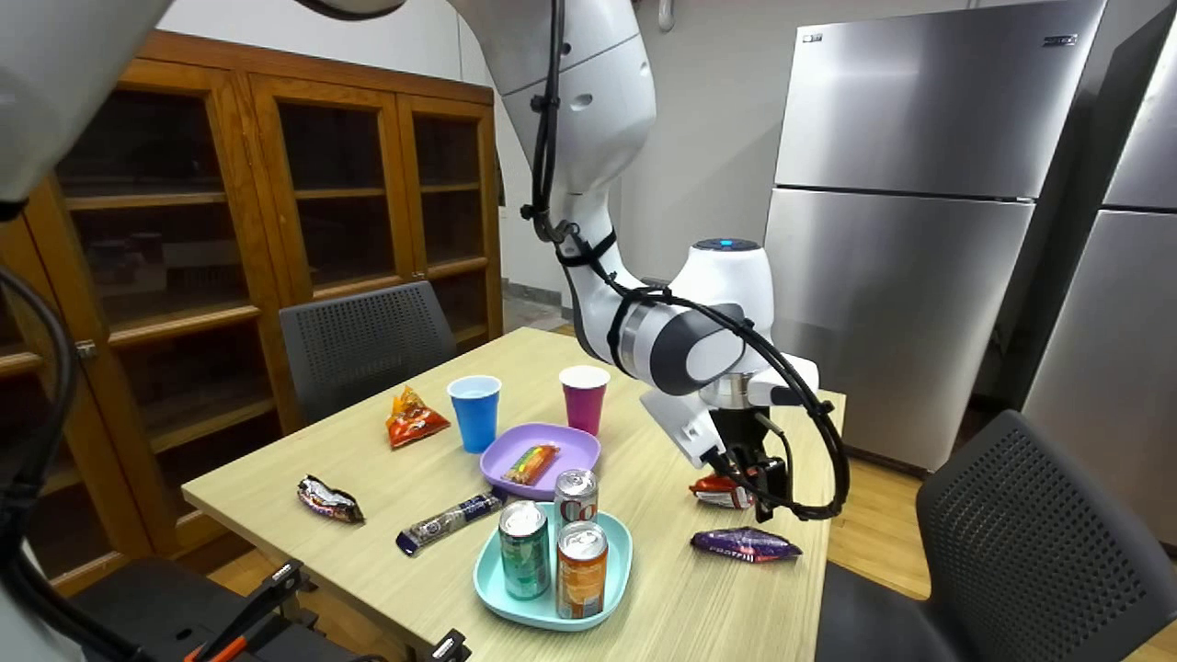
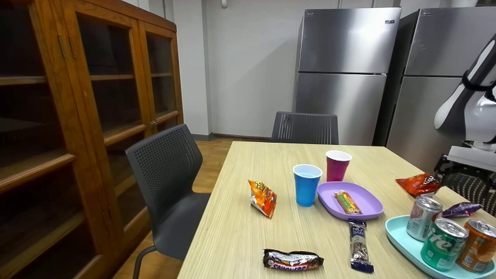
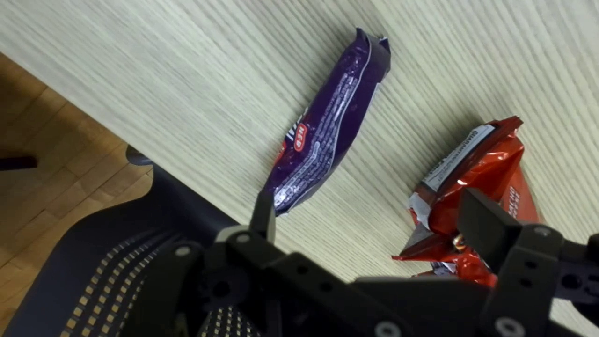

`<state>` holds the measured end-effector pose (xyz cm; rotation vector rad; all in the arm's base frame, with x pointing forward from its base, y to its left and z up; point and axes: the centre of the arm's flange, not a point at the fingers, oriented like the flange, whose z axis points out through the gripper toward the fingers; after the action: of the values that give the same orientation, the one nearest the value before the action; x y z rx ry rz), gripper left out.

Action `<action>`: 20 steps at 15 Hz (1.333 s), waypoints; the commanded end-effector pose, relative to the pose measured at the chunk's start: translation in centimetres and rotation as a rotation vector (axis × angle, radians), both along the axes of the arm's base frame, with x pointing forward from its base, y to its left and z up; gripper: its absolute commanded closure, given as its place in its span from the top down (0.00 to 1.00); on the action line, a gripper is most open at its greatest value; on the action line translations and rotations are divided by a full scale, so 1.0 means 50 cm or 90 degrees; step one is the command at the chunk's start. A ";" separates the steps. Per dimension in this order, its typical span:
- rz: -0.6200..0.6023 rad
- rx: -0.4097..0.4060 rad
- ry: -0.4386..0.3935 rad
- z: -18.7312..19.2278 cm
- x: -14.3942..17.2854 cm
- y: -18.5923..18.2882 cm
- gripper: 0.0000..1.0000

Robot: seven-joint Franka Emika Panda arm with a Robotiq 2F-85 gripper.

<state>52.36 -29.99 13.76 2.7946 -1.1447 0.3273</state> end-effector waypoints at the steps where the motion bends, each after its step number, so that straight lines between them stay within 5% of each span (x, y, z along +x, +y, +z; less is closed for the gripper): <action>1: -0.038 0.011 0.039 -0.027 0.041 -0.020 1.00; 18: -0.091 0.027 0.114 -0.111 0.033 -0.048 1.00; 19: -0.090 0.027 0.113 -0.113 0.032 -0.048 0.75; 20: -0.089 0.026 0.113 -0.114 0.032 -0.049 0.74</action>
<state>53.14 -32.29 8.03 2.7107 -1.2853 0.0603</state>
